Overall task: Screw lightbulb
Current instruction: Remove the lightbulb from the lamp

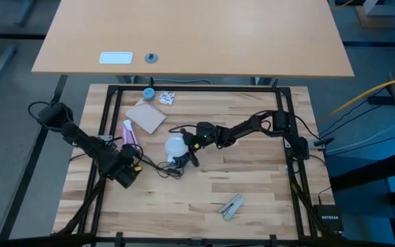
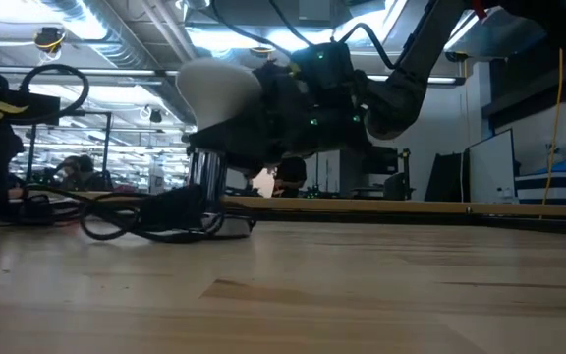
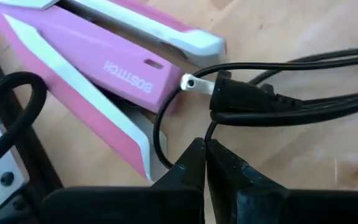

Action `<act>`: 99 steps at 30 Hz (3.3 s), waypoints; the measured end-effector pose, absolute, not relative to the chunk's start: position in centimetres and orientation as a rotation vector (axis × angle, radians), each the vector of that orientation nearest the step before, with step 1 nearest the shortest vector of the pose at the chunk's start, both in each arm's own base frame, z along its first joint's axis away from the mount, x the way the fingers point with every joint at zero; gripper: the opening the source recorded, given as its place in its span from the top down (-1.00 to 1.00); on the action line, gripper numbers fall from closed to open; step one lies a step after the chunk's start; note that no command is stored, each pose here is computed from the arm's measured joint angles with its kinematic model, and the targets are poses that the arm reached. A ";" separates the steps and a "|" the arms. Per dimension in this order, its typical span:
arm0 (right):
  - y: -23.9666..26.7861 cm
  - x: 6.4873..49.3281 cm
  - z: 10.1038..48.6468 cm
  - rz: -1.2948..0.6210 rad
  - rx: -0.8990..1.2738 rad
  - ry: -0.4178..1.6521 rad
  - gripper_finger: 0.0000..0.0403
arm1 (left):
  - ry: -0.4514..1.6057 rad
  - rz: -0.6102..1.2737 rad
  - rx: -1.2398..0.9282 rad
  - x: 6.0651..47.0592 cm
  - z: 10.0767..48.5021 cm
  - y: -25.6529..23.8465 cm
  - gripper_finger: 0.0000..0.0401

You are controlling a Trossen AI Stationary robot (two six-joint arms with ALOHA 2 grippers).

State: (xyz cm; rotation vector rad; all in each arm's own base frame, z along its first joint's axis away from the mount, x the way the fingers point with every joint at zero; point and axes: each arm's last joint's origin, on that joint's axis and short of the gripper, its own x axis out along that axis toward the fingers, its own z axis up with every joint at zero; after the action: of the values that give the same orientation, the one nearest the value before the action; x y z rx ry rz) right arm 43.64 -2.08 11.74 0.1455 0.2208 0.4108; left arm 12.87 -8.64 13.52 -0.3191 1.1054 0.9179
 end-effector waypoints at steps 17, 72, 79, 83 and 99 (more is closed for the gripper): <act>-2.1 43.6 11.6 0.387 0.088 0.215 0.18 | 1.108 0.824 -0.502 14.1 13.2 -9.6 0.93; -4.2 43.7 11.7 -0.317 0.043 0.185 0.18 | 0.458 0.368 -0.795 26.4 15.0 -5.3 0.45; -4.2 43.7 11.7 -0.337 0.053 0.181 0.18 | 0.392 0.383 -0.990 27.6 13.8 -5.2 0.13; -4.3 43.7 11.8 -0.389 0.056 0.167 0.18 | 0.408 0.435 -1.090 27.8 12.5 -5.3 0.00; -4.3 43.7 11.9 -0.427 0.058 0.149 0.18 | 0.400 0.388 -1.110 29.7 11.1 -5.7 0.07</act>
State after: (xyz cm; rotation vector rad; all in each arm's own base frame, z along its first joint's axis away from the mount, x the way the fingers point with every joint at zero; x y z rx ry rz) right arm 43.69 -4.35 11.93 0.0577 0.1487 -0.4267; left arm 29.71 -5.72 11.05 -1.1101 0.3998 0.3877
